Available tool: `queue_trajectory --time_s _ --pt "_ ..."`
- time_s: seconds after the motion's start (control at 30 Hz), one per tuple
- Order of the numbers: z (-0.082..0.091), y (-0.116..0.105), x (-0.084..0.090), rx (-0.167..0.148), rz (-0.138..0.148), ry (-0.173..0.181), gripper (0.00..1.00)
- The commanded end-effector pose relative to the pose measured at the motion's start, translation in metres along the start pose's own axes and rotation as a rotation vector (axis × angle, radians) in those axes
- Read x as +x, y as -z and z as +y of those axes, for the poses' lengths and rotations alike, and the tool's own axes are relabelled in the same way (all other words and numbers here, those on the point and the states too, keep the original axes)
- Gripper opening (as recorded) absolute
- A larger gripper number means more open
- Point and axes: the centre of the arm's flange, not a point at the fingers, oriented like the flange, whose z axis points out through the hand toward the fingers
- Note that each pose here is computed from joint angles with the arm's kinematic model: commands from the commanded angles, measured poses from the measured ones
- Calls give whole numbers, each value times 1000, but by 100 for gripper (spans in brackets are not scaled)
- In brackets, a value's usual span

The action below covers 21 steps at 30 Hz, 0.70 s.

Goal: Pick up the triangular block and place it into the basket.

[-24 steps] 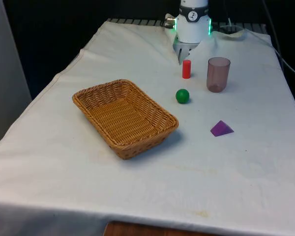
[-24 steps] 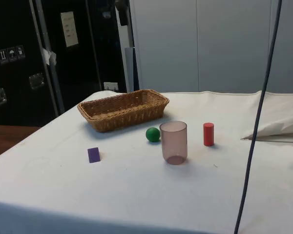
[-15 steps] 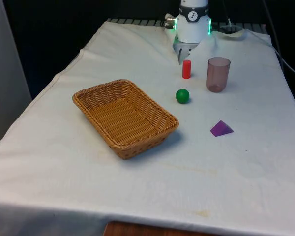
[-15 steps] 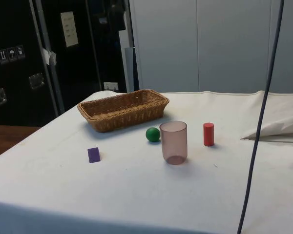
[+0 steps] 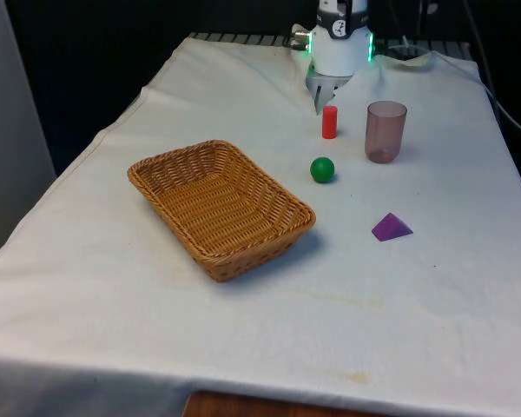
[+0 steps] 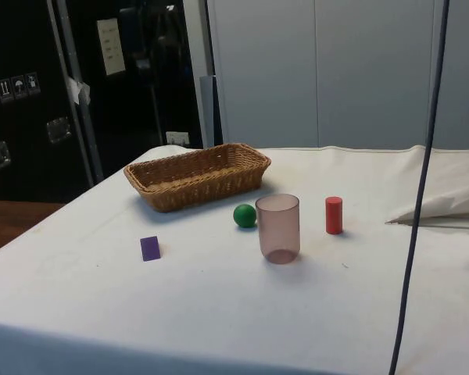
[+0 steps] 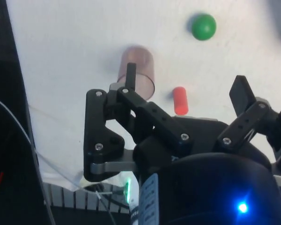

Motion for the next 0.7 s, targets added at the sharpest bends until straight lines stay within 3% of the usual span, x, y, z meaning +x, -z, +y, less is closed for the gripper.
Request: queue_trajectory --time_s 0.0,0.27,0.3,0.67 --pt "-2 -3 3 6 -1 -7 100" --pt "-5 -24 18 24 -3 -44 100" --pt "-4 -22 16 17 -4 -34 100" --pt "-6 -53 30 37 -6 -105 100"
